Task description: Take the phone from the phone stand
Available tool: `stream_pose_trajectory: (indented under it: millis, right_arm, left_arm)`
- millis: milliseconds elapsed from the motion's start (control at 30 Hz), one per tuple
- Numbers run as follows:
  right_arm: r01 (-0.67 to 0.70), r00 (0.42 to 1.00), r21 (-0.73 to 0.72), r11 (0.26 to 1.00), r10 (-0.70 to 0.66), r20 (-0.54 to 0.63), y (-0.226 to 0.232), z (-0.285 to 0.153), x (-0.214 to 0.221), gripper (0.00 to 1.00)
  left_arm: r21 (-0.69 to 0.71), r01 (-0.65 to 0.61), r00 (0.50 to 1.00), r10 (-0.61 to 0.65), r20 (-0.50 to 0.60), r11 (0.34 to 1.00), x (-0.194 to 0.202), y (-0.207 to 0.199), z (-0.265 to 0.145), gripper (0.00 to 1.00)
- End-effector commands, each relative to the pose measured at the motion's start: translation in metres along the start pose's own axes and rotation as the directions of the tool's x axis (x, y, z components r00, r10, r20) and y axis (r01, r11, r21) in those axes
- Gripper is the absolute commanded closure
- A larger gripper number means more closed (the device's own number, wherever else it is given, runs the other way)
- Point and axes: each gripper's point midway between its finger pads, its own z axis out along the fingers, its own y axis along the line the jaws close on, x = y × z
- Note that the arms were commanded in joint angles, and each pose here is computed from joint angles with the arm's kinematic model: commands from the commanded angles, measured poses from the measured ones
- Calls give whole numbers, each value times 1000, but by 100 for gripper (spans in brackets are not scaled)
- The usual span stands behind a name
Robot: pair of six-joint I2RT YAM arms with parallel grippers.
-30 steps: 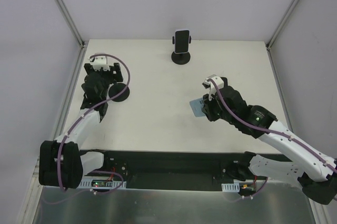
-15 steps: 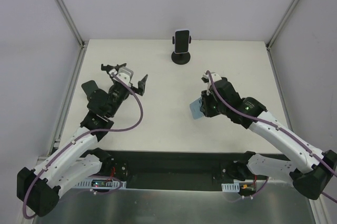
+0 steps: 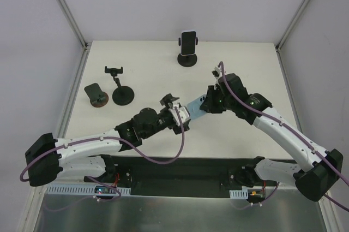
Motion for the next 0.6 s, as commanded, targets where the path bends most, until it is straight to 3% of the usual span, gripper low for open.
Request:
stream_pose_trajectory:
  millis: [0,167,400,567]
  right_arm:
    - [-101,987,-173,980,121,107,44,-8,-42,99]
    - [-171,974,-224,960,199,110,54,-2,-47,99]
    - [-234,962,-297,926,266,69,68,2,-44,99]
    - [-258,955,-313,914,290,60,69,1,-41,99]
  left_arm:
    - [-47,-115,991,112,-74,992,12,-13,11,1]
    - [-43,-147,982,140,-125,988,24,-34,19,1]
    - [-252,-195,960,132,-248,948,39,-2,25,1]
    - [-345,-219,954,126,-273,913,40,13,23,10]
